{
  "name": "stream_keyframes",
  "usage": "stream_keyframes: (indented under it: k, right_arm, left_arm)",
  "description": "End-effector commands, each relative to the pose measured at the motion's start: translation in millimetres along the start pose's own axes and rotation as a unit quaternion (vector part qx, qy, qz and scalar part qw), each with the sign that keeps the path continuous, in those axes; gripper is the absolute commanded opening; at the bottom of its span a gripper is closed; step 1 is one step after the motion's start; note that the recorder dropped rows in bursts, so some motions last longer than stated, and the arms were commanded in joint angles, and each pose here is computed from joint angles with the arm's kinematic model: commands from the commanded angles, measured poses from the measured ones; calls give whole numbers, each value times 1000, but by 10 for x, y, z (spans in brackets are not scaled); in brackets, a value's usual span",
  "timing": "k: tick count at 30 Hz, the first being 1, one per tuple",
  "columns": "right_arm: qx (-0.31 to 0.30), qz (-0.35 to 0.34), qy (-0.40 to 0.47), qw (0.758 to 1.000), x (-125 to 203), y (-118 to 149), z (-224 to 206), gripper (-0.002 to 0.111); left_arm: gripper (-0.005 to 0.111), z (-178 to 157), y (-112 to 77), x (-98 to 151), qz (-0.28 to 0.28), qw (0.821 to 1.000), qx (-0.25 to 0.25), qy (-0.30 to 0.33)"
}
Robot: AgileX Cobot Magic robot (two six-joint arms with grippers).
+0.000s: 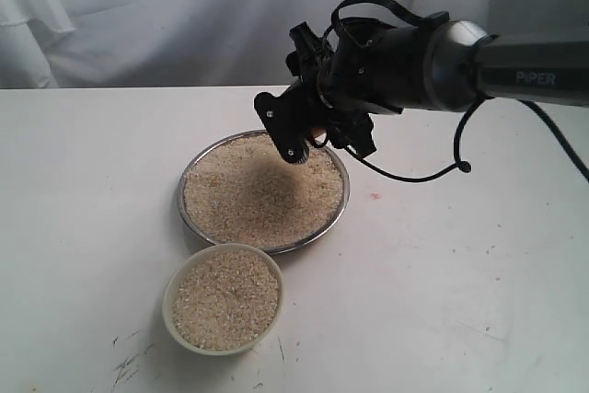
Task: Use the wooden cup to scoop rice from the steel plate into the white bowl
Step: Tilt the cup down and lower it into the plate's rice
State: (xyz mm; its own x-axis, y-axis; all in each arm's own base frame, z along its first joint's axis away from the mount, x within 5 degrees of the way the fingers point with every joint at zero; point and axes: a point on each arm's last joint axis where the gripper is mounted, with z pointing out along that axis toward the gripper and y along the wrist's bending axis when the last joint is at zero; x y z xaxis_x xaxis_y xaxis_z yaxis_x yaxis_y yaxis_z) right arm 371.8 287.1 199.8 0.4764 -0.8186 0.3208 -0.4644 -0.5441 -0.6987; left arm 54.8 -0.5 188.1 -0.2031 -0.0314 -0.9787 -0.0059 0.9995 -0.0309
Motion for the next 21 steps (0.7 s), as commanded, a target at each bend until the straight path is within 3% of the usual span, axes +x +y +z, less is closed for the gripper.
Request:
stream_keyframes:
  k: [1, 10, 21]
  right_arm:
    - [-5, -20, 14, 1000, -39, 0, 119, 0]
    - [-10, -73, 21, 997, -280, 66, 358, 0]
    - [-25, -112, 62, 991, -295, 127, 489, 0]
  left_arm:
    - [0, 0, -1, 7, -2, 1000, 1, -3]
    - [0, 0, -1, 7, -2, 1000, 1, -3]
    - [0, 0, -1, 7, -2, 1000, 1, -3]
